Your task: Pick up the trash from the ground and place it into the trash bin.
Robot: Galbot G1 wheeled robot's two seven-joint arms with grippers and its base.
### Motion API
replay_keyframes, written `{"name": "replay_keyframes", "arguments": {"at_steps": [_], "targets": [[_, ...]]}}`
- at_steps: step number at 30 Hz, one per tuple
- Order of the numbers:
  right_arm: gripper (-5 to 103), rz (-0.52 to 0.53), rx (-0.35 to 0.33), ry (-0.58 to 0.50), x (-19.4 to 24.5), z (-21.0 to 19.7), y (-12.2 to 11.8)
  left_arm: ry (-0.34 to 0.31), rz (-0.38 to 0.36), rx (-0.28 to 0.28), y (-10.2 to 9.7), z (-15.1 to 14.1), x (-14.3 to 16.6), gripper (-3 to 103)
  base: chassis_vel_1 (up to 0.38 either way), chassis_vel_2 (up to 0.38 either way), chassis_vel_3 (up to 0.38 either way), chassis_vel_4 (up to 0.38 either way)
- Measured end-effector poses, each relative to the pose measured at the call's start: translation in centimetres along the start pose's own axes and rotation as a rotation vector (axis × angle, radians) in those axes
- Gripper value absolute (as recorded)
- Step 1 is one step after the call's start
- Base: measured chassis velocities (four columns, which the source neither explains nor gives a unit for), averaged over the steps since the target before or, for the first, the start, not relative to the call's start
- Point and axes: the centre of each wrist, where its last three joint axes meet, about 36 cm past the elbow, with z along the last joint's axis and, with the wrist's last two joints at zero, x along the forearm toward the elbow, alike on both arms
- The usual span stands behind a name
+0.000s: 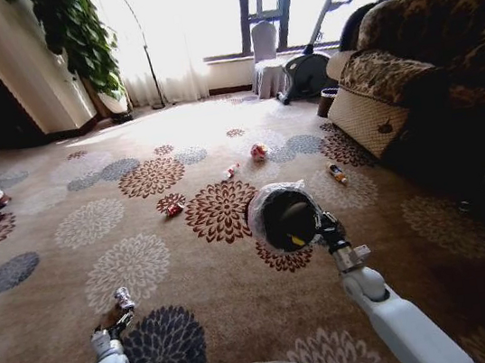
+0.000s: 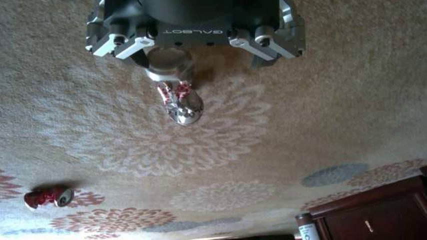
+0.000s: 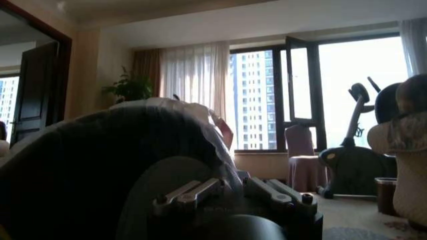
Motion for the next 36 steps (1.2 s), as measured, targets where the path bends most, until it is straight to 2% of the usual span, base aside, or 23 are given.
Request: {"name": "replay_keyframes", "arguments": {"at_steps": [3,10,14,20,21,24,27,28,31,32,33,35,36], "targets": [[0,0.005,0.006,0.002,0.4,0.0,-0.3,0.013,0.022,-0.001,-0.7,0.3,-0.8,100,-0.06,-0.052,0.022,0.05],[0,0.011,0.009,0.003,0.7,-0.1,-0.5,0.008,0.023,-0.011,-2.3,-0.3,-2.2,100,-0.013,-0.015,0.002,0.002],[0,0.019,0.009,0.002,1.1,-0.1,-0.8,0.015,0.004,0.023,-3.0,-0.8,-3.3,100,0.0,0.0,0.0,0.0],[0,0.034,0.015,0.002,1.4,-0.3,-1.4,0.024,0.003,0.025,-3.5,-0.8,-4.1,101,0.0,0.0,0.0,0.0],[0,0.036,0.018,0.003,1.4,-0.4,-1.6,0.024,0.0,0.022,-3.5,-1.0,-4.4,92,0.0,0.0,0.0,0.0],[0,0.039,0.022,0.003,1.5,-0.6,-2.1,0.025,-0.007,0.021,-3.5,-1.2,-4.8,87,0.0,0.0,0.0,0.0],[0,0.046,0.024,0.0,1.5,-0.8,-2.6,0.035,-0.018,-0.006,-3.4,-1.1,-4.9,70,0.0,0.0,0.0,0.0],[0,0.046,0.024,0.0,1.5,-0.8,-2.6,0.035,-0.018,-0.006,-3.4,-1.1,-4.9,70,0.0,0.0,0.0,0.0],[0,0.048,0.023,-0.001,1.4,-0.8,-2.7,0.072,-0.018,-0.02,-3.5,-0.6,-4.7,54,0.0,0.0,0.0,0.0],[0,0.048,0.023,-0.001,1.4,-0.8,-2.7,0.072,-0.018,-0.02,-3.5,-0.6,-4.7,54,0.0,0.0,0.0,0.0],[0,0.049,0.023,-0.001,1.4,-0.9,-2.7,0.076,-0.016,-0.028,-3.5,-0.5,-4.7,48,0.0,0.0,0.0,0.0],[0,0.054,0.022,0.0,1.6,-0.8,-2.7,0.089,-0.018,-0.033,-3.5,-0.1,-4.6,57,0.0,0.0,0.0,0.0],[0,0.054,0.022,0.0,1.6,-0.8,-2.7,0.089,-0.018,-0.033,-3.5,-0.1,-4.6,57,0.0,0.0,0.0,0.0]]}}
